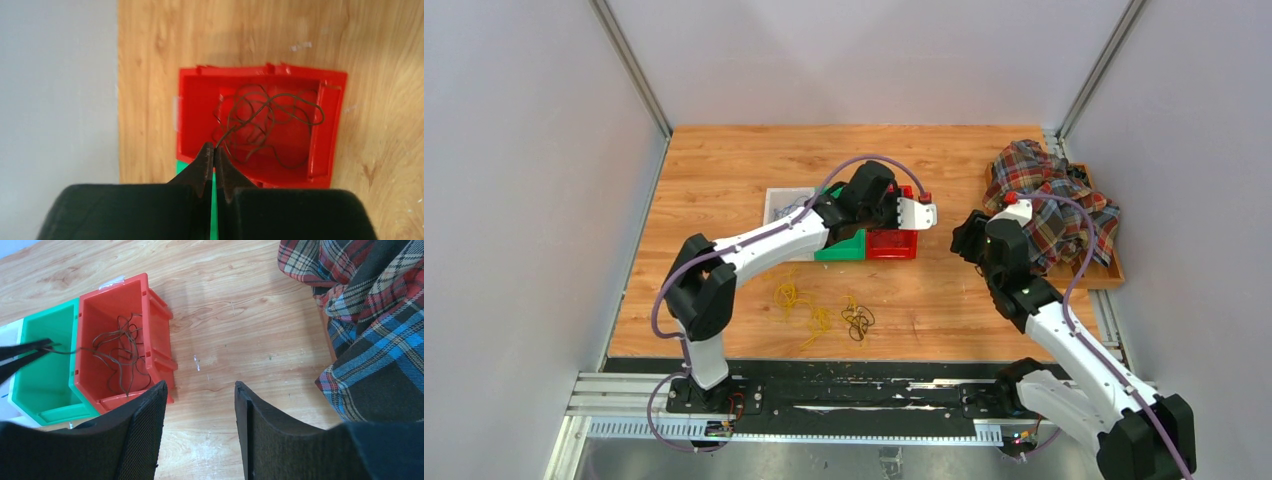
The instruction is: Untangle the cables
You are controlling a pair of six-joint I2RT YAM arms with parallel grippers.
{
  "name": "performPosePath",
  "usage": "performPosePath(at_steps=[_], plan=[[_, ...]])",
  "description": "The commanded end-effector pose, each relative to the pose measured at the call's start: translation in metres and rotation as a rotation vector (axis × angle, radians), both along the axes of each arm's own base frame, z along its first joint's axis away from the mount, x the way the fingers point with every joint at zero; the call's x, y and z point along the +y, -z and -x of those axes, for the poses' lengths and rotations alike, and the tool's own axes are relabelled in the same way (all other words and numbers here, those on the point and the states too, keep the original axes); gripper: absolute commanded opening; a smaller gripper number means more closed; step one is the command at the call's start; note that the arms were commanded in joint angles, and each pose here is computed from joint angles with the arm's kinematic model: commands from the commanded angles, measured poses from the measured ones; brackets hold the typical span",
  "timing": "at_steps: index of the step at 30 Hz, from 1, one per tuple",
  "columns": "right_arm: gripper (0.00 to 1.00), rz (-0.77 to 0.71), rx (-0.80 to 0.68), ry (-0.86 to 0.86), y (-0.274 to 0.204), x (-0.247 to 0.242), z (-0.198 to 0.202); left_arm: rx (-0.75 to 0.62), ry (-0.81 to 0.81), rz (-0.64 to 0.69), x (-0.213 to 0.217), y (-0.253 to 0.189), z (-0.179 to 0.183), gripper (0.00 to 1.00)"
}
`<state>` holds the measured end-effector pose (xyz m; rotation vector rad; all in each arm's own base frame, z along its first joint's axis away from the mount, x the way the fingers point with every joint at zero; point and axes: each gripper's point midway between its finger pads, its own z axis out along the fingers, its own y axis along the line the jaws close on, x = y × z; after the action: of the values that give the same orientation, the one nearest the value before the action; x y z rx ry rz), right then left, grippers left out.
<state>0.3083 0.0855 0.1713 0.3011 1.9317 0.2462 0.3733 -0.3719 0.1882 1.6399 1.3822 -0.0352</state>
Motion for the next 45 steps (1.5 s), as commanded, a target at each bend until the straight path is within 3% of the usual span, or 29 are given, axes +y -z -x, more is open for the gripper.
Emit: performPosePath(at_steps=[1,6,16,17,21,23,26,30,37,41,45], plan=[[0.52,-0.012,0.024,0.018,0.008,-0.006,0.002,0.008,-0.038,-0.160,0.020,0.043,-0.007,0.01],[0.52,-0.014,0.035,0.020,0.011,-0.008,0.001,-0.012,-0.018,-0.202,0.015,0.063,-0.019,0.01],[0.51,-0.023,0.049,0.010,0.014,-0.007,0.000,-0.008,-0.013,-0.137,-0.005,0.081,-0.051,0.01],[0.51,-0.024,0.050,0.008,0.014,-0.007,0.000,-0.008,-0.010,-0.138,-0.005,0.081,-0.054,0.05],[0.51,-0.017,0.050,0.003,0.014,-0.007,0.000,0.064,0.011,-0.123,-0.005,0.064,-0.050,0.36],[0.51,-0.013,0.048,-0.002,0.012,-0.007,0.000,0.109,0.027,-0.130,0.000,0.056,-0.041,0.49],[0.51,-0.010,0.034,-0.019,0.004,-0.004,-0.003,0.152,0.067,-0.143,0.005,0.041,-0.026,0.58],[0.52,-0.003,0.027,-0.040,-0.004,-0.001,-0.005,0.223,0.096,-0.146,0.010,0.014,-0.008,0.82],[0.54,-0.009,0.022,-0.122,-0.013,0.013,-0.001,0.270,0.073,-0.077,0.033,-0.034,0.015,0.87],[0.55,0.006,0.053,-0.200,-0.006,0.035,0.007,0.368,0.144,-0.104,0.065,-0.033,0.072,0.88],[0.54,0.026,0.076,-0.264,0.004,0.055,0.016,0.494,0.205,-0.147,0.097,0.003,0.132,0.86]])
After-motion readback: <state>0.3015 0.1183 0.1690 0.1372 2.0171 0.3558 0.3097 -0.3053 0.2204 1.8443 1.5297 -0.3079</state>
